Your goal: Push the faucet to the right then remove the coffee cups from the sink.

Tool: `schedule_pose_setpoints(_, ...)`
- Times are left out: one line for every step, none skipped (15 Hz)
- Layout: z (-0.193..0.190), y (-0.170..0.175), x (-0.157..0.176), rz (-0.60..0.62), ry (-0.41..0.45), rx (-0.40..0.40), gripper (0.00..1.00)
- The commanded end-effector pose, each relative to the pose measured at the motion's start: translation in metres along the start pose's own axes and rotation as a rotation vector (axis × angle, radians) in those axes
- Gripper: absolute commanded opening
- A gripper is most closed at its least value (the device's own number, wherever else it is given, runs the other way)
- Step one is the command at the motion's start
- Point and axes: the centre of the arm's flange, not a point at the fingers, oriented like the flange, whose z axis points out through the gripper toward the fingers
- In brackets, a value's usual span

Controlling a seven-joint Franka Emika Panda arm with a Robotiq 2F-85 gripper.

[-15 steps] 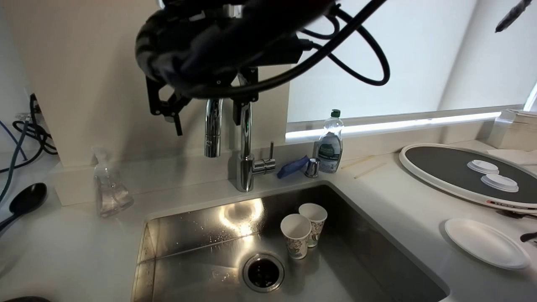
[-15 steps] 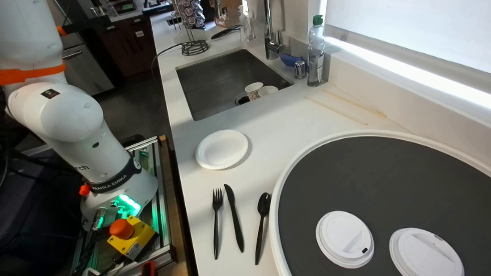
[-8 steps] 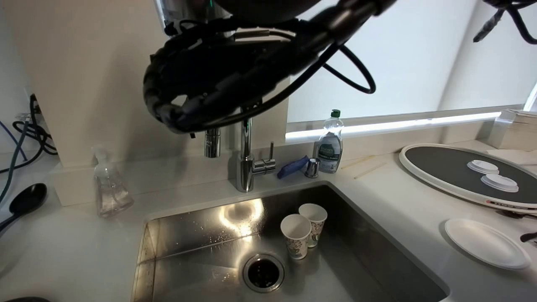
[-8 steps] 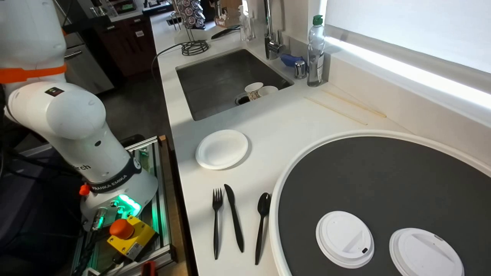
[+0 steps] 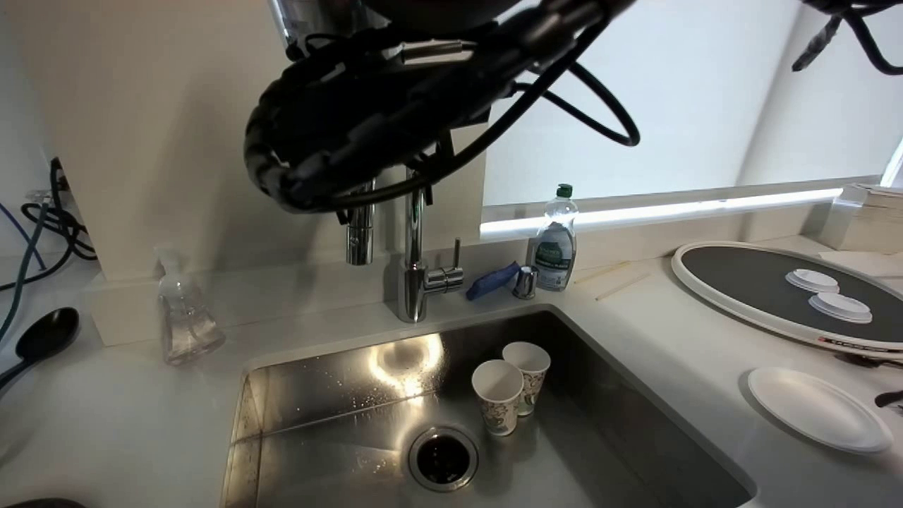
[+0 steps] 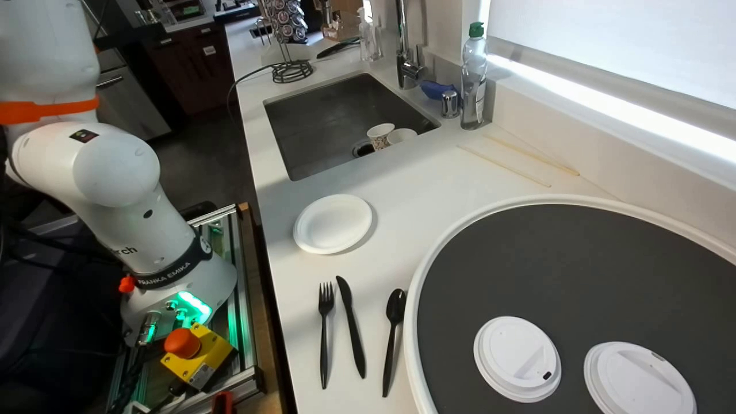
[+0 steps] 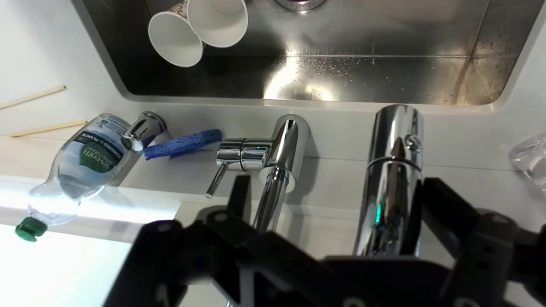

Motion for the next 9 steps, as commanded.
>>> schedule_pose_setpoints(0.006, -0.001, -0.001, 0.036, -0.009, -0.044, 1.00)
schedule_pose_setpoints(0.008, 0.001, -0.001, 0.042, -0.011, -0.049, 1.00)
schedule_pose_setpoints(0.009, 0.003, -0.001, 0.046, -0.014, -0.049, 1.00)
schedule_pose_setpoints(0.012, 0.004, 0.001, 0.051, -0.015, -0.052, 1.00)
schedule_pose_setpoints(0.014, 0.006, 0.002, 0.055, -0.013, -0.057, 1.00)
schedule_pose_setpoints(0.017, 0.009, 0.003, 0.060, -0.012, -0.063, 1.00)
schedule_pose_setpoints(0.019, 0.012, 0.004, 0.066, -0.014, -0.070, 1.00)
schedule_pose_setpoints(0.022, 0.015, 0.005, 0.071, -0.014, -0.077, 1.00)
schedule_pose_setpoints(0.023, 0.017, 0.004, 0.072, -0.011, -0.076, 1.00)
